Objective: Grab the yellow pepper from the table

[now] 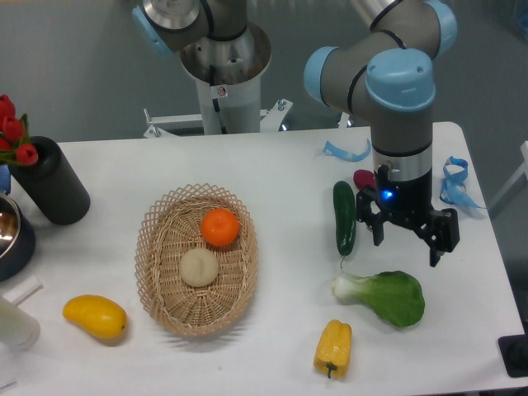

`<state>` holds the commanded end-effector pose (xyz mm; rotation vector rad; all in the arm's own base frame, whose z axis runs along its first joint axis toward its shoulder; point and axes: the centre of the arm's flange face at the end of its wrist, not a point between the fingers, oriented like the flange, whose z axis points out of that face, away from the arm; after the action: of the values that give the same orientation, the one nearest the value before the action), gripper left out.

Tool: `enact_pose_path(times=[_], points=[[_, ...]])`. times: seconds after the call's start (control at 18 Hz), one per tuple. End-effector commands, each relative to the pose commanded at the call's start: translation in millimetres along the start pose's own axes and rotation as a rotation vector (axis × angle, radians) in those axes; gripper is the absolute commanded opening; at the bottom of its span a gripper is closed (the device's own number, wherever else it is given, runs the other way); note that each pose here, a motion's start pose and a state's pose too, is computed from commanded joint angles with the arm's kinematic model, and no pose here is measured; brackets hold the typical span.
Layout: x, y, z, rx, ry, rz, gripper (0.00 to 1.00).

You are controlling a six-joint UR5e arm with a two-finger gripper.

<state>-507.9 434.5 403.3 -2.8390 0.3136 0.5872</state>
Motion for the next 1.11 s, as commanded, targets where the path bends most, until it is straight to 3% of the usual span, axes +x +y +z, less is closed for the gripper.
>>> enact_pose_path(times=[0.44, 0.89, 1.11], points=[[17.6, 4.8, -41.5, -0.034, -0.044, 0.004, 1.00], [47.7, 16.6, -35.8, -0.067, -0.011, 0.001, 1.00], [50.6, 15.1, -24.1, -0.069, 0.005, -0.086, 1.00]])
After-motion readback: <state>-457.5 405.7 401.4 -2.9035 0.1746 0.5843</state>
